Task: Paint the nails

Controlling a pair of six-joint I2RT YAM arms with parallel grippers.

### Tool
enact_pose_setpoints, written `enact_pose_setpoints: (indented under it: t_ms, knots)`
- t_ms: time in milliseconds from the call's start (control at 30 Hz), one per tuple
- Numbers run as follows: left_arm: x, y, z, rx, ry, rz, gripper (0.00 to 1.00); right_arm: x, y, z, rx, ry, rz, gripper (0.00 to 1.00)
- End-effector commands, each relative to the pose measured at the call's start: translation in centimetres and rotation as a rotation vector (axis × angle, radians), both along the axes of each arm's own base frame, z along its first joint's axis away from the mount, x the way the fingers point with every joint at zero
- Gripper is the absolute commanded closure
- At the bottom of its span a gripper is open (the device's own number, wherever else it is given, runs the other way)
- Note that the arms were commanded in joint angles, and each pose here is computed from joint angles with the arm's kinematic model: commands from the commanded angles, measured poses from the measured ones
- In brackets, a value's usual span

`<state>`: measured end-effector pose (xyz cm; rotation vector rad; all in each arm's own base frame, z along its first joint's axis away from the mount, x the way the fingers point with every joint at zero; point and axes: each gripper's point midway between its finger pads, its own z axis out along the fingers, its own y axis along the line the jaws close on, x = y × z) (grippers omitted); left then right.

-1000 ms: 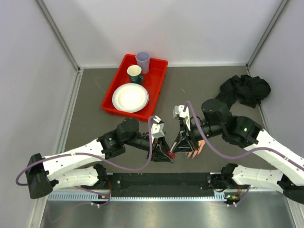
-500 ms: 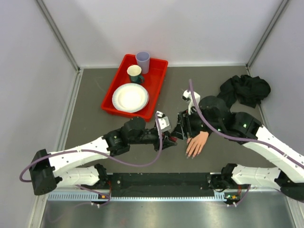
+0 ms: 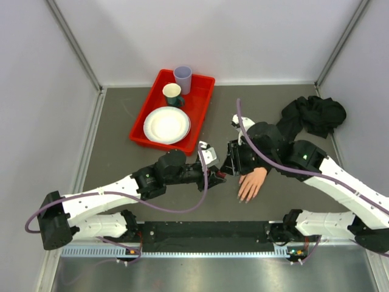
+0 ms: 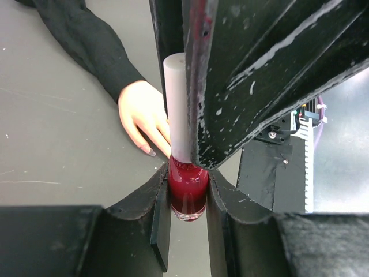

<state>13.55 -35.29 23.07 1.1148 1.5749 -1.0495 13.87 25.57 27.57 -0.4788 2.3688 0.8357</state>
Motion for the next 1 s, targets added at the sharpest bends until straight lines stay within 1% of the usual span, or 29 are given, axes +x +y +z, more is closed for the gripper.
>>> enact_pose_setpoints:
  t_ms: [0,33,100,133,167,200,267,300,333,367,400,433,467,500,533,600,700,800,867,967]
  knots:
    - [0.2,-0.5,2.9,-0.084,-0.058,-0.001,1.00,0.0,0.9,1.7,0.040,-0.026,0.017,0.67]
    - [0.1,-0.5,3.0,-0.084,-0.056,-0.009,1.00,0.1,0.9,1.6,0.032,-0.029,0.018,0.74]
    - [-0.2,-0.5,3.0,-0.086,-0.054,-0.024,1.00,0.2,0.8,1.6,0.025,-0.037,0.020,0.83]
    - [-0.6,-0.5,3.0,-0.089,-0.051,-0.048,1.00,0.3,0.7,1.7,0.022,-0.048,0.023,0.93]
    - [-1.0,-0.5,3.2,-0.094,-0.049,-0.066,1.00,0.3,0.7,1.7,0.021,-0.053,0.027,0.99]
    - [-1.3,-0.5,3.2,-0.098,-0.045,-0.082,1.00,0.2,0.6,1.8,0.022,-0.060,0.035,1.00]
    - [-2.5,-0.3,3.7,-0.121,-0.031,-0.137,1.00,0.0,0.7,2.3,0.031,-0.094,0.077,1.00]
    - [-2.9,-0.2,3.8,-0.127,-0.022,-0.149,1.00,-0.6,1.1,2.1,0.045,-0.090,0.130,1.00]
    - [-3.4,-0.1,3.9,-0.138,0.000,-0.165,1.00,-0.7,1.6,2.6,0.068,-0.141,0.192,1.00]
    - [-4.6,0.1,4.5,-0.157,0.007,-0.227,1.00,-1.2,1.8,3.2,0.102,-0.176,0.244,1.00]
    - [-5.5,0.2,5.0,-0.181,0.010,-0.273,1.00,-2.9,2.3,2.5,0.134,-0.161,0.353,1.00]
    - [-6.4,0.4,5.7,-0.205,0.029,-0.311,1.00,-3.7,2.5,2.5,0.154,-0.200,0.439,1.00]
    - [-8.1,0.8,6.2,-0.222,0.046,-0.407,1.00,-4.3,3.1,3.7,0.220,-0.251,0.498,1.00]
    - [-9.0,1.0,6.7,-0.238,0.054,-0.453,1.00,-5.9,3.3,3.2,0.254,-0.250,0.607,1.00]
    - [-9.8,1.1,7.6,-0.263,0.076,-0.498,1.00,-6.5,3.5,3.4,0.283,-0.258,0.659,1.00]
    - [-11.8,1.7,8.1,-0.268,0.128,-0.622,1.00,-8.2,3.8,4.0,0.352,-0.287,0.779,1.00]
    - [-12.7,2.0,8.7,-0.273,0.144,-0.692,1.00,-8.9,4.0,4.4,0.380,-0.308,0.853,1.00]
    - [-12.6,1.8,8.7,-0.274,0.141,-0.680,1.00,-9.2,4.0,4.8,0.382,-0.319,0.893,1.00]
    - [-12.3,1.8,8.7,-0.268,0.134,-0.662,1.00,-9.1,4.0,4.8,0.375,-0.320,0.891,1.00]
    - [-11.2,1.4,8.3,-0.255,0.115,-0.591,1.00,-7.9,3.8,4.6,0.334,-0.343,0.813,1.00]
